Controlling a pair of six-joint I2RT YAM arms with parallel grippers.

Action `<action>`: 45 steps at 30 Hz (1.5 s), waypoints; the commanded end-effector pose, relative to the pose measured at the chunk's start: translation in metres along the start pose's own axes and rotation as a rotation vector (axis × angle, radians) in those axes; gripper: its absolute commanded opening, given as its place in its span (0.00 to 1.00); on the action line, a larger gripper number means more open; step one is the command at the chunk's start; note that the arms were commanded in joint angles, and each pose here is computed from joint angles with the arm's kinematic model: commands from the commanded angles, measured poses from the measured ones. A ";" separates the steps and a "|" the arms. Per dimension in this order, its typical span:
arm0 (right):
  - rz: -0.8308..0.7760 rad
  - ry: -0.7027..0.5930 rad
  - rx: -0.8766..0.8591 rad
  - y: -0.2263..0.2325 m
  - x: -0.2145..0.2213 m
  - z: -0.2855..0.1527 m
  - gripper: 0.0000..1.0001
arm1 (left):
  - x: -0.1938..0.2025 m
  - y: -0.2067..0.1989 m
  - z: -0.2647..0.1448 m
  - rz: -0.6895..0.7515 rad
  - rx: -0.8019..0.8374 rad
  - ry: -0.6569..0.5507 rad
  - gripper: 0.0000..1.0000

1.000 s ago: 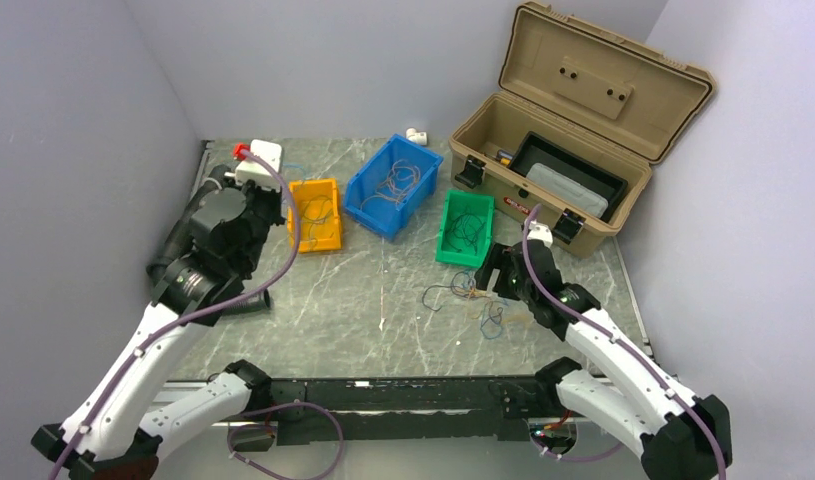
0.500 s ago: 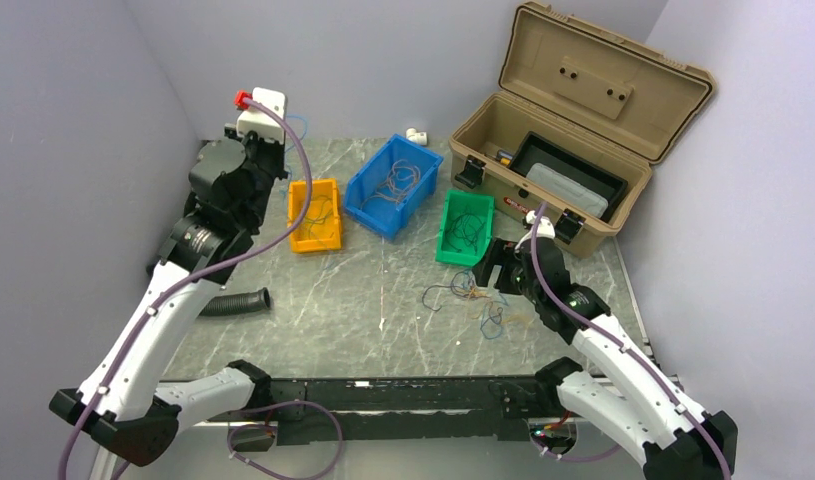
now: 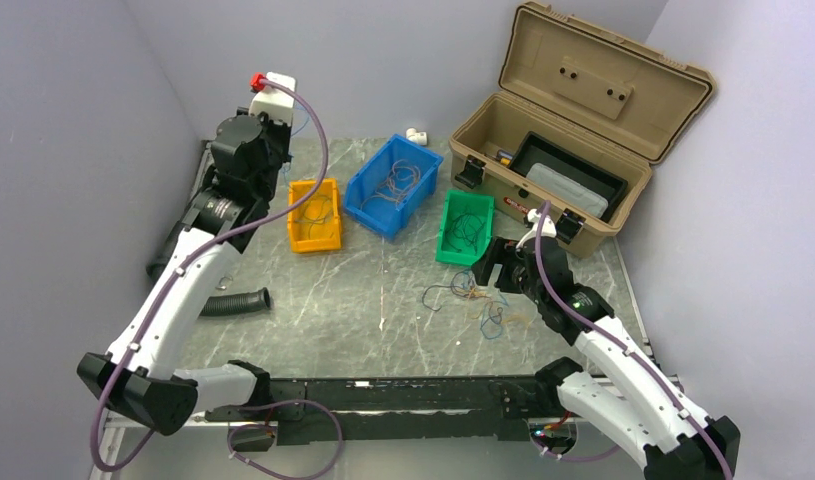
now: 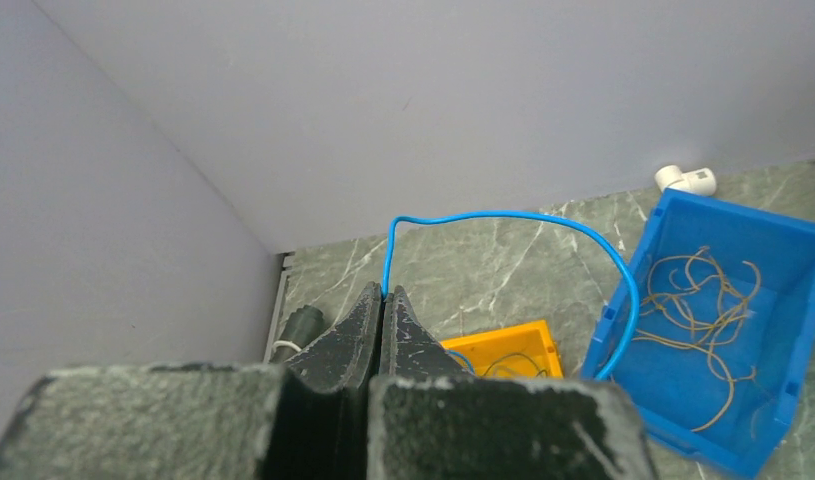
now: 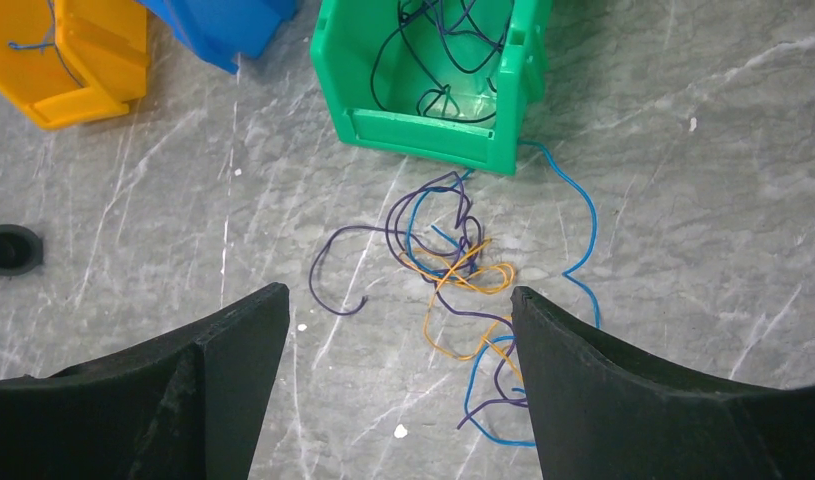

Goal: Untangle the cables
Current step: Place the cable in the bin.

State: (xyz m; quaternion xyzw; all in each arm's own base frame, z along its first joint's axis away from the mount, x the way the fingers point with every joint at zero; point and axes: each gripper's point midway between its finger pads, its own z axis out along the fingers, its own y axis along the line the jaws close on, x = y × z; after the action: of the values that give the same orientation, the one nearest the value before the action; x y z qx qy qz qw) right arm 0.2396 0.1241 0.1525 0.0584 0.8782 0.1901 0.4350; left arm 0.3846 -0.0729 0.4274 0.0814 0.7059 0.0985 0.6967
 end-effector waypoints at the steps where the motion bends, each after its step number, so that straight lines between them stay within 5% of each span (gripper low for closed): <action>1: -0.004 -0.049 -0.036 0.012 -0.020 -0.009 0.84 | -0.019 0.012 0.015 0.005 -0.031 -0.068 0.00; 21: 0.000 -0.048 -0.049 0.013 -0.019 -0.010 0.84 | 0.126 -0.076 0.053 -0.145 0.182 0.214 0.00; 31: 0.004 -0.046 -0.058 0.013 -0.017 -0.018 0.84 | 0.222 -0.081 0.085 -0.049 0.051 0.440 0.00; 45: 0.002 -0.044 -0.040 0.009 -0.015 -0.020 0.84 | 0.331 -0.102 0.078 -0.139 0.035 0.877 0.00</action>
State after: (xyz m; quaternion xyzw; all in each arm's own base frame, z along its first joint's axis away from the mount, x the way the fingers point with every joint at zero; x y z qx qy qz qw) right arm 0.2288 0.1224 0.1631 0.0545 0.8713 0.2045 0.4427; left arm 0.4690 -0.0851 0.0992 0.0137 0.9209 0.0714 0.3831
